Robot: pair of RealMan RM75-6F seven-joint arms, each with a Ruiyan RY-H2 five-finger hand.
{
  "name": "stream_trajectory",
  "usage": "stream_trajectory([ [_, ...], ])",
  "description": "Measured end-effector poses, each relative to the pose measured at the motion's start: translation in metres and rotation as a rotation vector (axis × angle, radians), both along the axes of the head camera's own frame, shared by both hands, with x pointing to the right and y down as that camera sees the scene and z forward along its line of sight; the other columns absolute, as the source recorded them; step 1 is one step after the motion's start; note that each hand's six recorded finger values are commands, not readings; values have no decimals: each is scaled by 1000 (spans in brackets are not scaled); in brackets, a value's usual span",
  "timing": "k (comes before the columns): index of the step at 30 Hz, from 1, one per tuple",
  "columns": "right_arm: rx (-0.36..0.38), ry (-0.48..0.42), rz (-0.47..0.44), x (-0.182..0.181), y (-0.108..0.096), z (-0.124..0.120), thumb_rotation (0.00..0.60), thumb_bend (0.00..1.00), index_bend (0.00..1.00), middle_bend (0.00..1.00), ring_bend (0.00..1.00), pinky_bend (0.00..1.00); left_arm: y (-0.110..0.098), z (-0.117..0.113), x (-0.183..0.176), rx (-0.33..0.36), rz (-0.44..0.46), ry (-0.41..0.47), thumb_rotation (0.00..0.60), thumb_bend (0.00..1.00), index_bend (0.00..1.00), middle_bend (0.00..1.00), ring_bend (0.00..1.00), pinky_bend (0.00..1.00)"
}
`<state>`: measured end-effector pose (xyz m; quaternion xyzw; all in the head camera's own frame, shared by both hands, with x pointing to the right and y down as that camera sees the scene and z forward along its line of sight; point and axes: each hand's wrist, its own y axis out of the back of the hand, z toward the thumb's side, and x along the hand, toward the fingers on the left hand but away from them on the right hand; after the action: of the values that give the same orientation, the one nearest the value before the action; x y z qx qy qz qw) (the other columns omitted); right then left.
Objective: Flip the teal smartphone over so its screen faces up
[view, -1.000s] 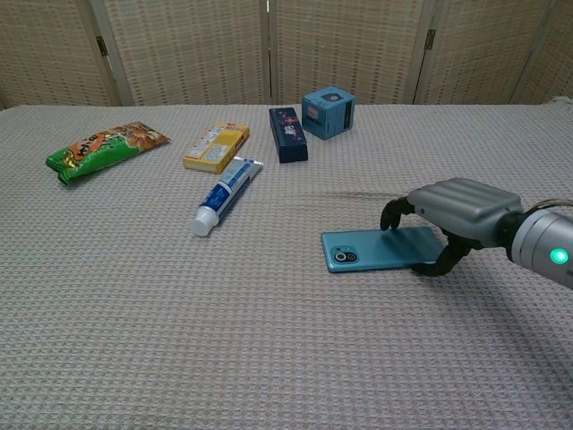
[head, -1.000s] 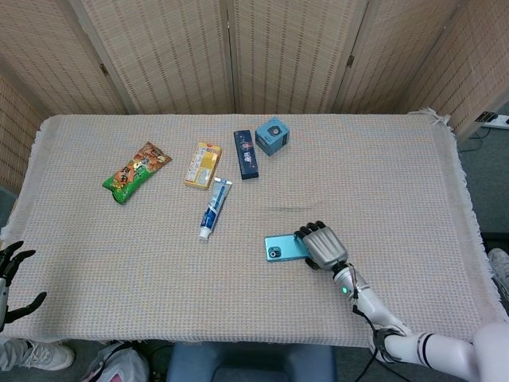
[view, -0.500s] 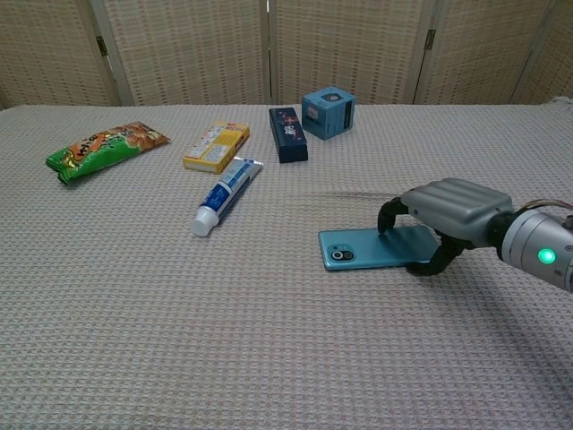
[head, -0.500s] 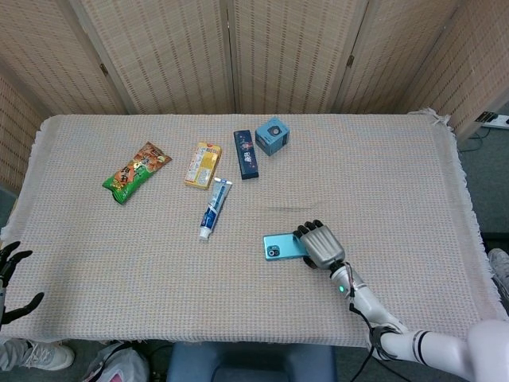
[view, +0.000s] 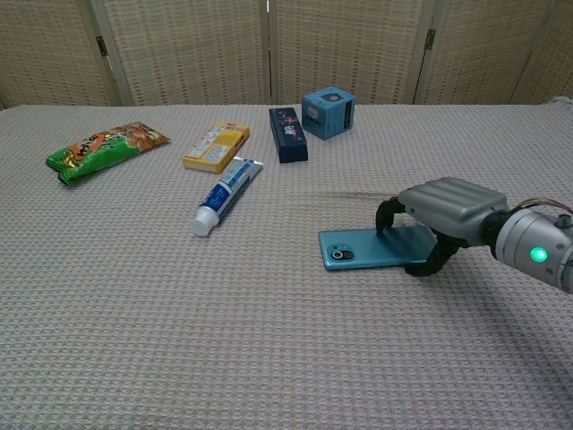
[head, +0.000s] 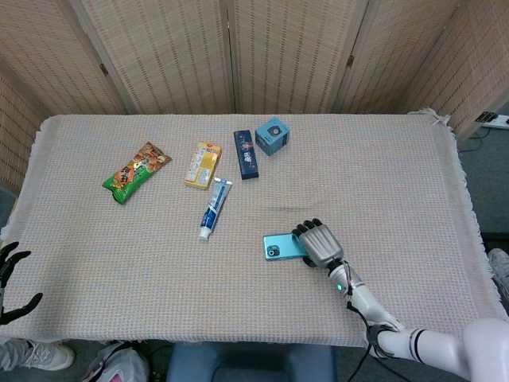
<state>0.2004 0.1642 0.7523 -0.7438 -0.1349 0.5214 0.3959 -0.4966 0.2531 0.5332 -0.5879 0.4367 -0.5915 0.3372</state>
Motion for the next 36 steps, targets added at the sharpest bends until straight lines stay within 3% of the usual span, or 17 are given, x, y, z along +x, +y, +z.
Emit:
stream_trajectory([
  [6,-5,-6,4,-1,-4,-1,600,452,357,351,202,230,1,0,-1,0,-4,-1,600,211,228,145,150,195],
  [11,-21,-13,4,-1,-6,-3,600,541,357,353,206,230,0,-1,-1,1,-4,-1,600,211,228,145,150,195],
  [19,-79,-42,27,3,-13,-18,600,557,357,364,225,233,0,-1,-2,1,-6,0,600,212,228,145,150,195],
  [36,-56,-36,64,-3,-38,-20,600,595,361,376,246,242,-2,0,-1,1,-4,-2,600,211,227,145,150,195],
])
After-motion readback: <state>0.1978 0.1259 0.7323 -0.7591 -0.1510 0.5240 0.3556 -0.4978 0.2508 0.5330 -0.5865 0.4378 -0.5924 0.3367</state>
